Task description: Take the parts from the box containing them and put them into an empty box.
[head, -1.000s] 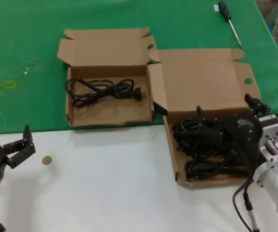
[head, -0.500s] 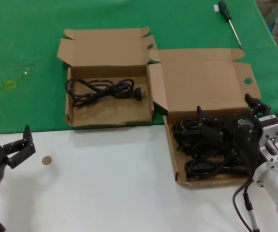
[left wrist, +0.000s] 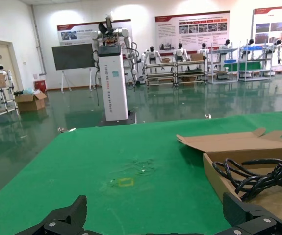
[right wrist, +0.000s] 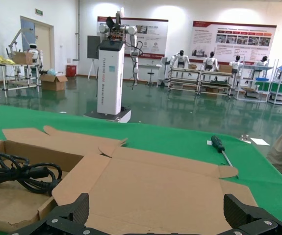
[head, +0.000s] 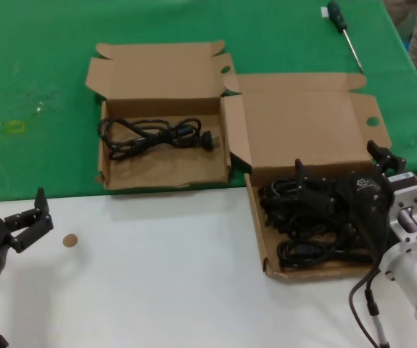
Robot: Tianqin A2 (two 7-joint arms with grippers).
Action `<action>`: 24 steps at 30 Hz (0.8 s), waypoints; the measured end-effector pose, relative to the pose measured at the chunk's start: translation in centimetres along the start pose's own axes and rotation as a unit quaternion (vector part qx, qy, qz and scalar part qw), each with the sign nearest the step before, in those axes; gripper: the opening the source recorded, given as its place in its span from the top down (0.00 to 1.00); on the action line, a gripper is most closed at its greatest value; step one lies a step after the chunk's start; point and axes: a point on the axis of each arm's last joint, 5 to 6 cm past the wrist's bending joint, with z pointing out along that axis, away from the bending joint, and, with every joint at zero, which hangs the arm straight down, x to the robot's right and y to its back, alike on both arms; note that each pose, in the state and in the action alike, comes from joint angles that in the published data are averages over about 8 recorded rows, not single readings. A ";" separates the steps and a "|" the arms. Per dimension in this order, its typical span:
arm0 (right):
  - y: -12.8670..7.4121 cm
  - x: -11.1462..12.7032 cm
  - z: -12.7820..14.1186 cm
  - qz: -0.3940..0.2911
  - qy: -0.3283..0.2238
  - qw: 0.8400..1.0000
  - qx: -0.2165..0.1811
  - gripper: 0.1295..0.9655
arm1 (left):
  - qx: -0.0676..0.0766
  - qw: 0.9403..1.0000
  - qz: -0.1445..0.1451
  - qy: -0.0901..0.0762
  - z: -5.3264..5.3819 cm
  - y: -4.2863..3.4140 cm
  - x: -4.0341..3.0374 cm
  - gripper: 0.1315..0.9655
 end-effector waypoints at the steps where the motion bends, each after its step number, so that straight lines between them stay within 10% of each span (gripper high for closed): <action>1: 0.0 0.0 0.0 0.000 0.000 1.000 0.000 0.00 | 0.000 1.000 0.000 0.000 0.0 0.00 0.00 0.00; 24: 0.0 0.0 0.0 0.000 0.000 1.000 0.000 0.00 | 0.000 1.000 0.000 0.000 0.0 0.00 0.00 0.00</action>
